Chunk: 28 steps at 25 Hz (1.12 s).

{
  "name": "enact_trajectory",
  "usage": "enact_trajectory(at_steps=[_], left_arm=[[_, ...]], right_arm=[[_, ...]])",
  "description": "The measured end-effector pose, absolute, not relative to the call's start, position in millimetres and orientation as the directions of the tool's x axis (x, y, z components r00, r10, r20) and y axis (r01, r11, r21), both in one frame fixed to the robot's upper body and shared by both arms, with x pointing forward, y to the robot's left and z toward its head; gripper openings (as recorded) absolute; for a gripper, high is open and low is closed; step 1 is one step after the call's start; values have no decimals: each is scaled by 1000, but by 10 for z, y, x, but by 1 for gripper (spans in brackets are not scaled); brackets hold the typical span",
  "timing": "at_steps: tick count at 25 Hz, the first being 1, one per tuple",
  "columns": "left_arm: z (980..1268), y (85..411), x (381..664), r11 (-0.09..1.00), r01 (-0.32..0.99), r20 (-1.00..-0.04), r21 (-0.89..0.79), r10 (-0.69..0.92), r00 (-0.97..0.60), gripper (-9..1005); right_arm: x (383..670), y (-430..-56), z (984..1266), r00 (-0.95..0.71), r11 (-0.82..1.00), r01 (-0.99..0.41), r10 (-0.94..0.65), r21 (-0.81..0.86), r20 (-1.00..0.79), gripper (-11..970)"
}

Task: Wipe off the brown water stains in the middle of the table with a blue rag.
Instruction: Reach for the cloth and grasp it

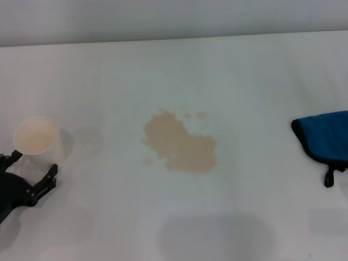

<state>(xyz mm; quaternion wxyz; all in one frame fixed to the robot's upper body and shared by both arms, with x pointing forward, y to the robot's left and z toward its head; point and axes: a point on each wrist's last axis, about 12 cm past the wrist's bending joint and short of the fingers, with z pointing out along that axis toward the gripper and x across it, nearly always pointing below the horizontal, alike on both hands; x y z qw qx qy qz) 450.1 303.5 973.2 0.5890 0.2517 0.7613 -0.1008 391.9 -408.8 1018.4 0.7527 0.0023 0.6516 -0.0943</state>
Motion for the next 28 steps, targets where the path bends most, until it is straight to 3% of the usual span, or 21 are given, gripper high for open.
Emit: enact_trajectory(at_steps=[4, 15, 22, 28], left_arm=[[9733, 3033, 4479, 852, 504, -950, 137, 257, -176, 892], [9718, 3137, 4048, 896, 441, -977, 51, 136, -164, 892], [9771, 3241, 3974, 936, 350, -989, 18, 67, -129, 893], [9785, 3225, 4040, 934, 357, -990, 22, 70, -122, 893]], right_arm=[[3910, -4104, 10179, 124, 981, 147, -144, -125, -982, 855], [3797, -4356, 10210, 61, 996, 88, -7, -1, -998, 855], [3826, -4684, 10423, -218, 958, -80, 252, 274, -943, 854], [3963, -4737, 10598, -383, 903, -104, 350, 417, -855, 854]])
